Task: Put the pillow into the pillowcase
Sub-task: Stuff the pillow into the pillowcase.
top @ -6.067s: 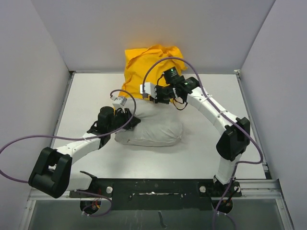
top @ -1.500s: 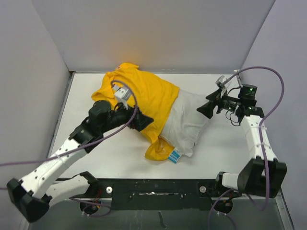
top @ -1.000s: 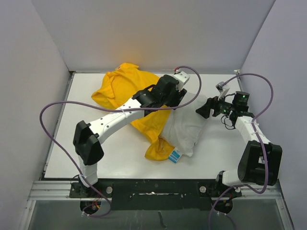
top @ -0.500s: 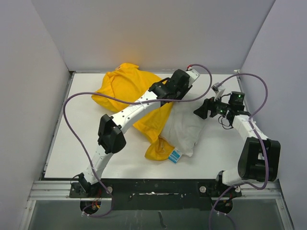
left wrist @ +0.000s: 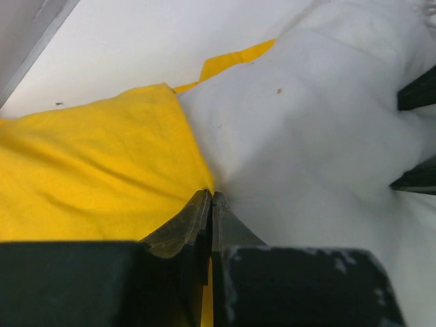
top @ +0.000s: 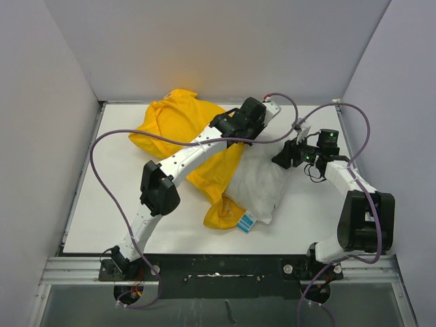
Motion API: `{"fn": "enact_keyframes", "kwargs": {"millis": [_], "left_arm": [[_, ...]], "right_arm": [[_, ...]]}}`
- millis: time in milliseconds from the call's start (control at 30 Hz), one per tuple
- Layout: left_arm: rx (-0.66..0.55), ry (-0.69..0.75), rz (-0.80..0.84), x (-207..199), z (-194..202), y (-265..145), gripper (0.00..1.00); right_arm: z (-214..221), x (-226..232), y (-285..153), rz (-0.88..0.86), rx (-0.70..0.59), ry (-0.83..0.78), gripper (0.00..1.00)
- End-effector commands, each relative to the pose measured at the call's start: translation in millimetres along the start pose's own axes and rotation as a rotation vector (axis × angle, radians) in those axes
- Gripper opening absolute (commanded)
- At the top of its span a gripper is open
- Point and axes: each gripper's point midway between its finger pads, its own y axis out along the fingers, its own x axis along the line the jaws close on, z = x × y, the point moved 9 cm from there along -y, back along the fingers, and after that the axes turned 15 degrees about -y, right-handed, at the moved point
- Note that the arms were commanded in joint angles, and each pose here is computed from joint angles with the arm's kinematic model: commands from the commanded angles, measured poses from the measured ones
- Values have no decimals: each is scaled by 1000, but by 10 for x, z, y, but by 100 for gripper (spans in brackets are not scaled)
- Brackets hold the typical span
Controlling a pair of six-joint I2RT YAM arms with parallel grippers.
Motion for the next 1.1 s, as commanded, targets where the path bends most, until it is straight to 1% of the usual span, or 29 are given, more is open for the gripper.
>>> {"fn": "enact_keyframes", "kwargs": {"millis": [0,100,133,200,267,367,433,500,600,667,733,767,800,833,900,967,1000,1033,1067], "left_arm": [[-90,-9,289,-337,-309,-564,0],[-122,-22,524,-628,-391,-895,0],[-138,-26,589,-710,-417,-991,0],[-194,-31,694,-861,-496,-1186,0],[-241,-66,803,-974,-583,-1368,0],[-310,-128,964,-1110,-723,-1584,0],[-349,-176,1033,-1161,-790,-1646,0],[-383,-222,1051,-1156,-806,-1618,0],[-376,-323,1021,-1002,-712,-1353,0],[-335,-408,1021,-829,-572,-1102,0],[-299,-467,999,-666,-367,-871,0],[-290,-489,985,-589,-274,-811,0],[-274,-509,964,-513,-143,-772,6],[-273,-515,939,-454,-66,-772,16],[-292,-495,873,-354,56,-863,32],[-322,-458,801,-245,130,-1036,46],[-330,-440,760,-188,175,-1132,55],[-334,-419,718,-127,236,-1236,61],[-325,-406,669,-57,322,-1346,66]], "right_arm": [[-137,9,85,-45,-15,-31,43],[-321,38,52,-125,-94,14,20],[-389,60,18,-156,-138,39,16],[-532,158,-86,-228,-245,64,11],[-733,264,-222,-261,-379,-16,9],[-779,418,-315,-291,-454,-38,7],[-673,418,-274,-271,-420,-6,5],[-490,336,-169,-238,-331,38,4],[-159,148,31,-196,-167,92,5],[-96,60,84,-198,-116,104,9],[-98,54,72,-213,-107,86,17],[-130,70,45,-220,-114,61,23],[-172,87,4,-225,-127,25,28],[-221,116,-37,-238,-141,-6,34],[-327,154,-146,-266,-172,-88,44],[-439,202,-277,-301,-202,-174,53],[-485,237,-350,-318,-213,-217,58],[-546,271,-427,-325,-221,-289,63],[-571,357,-526,-344,-210,-323,68]]}}
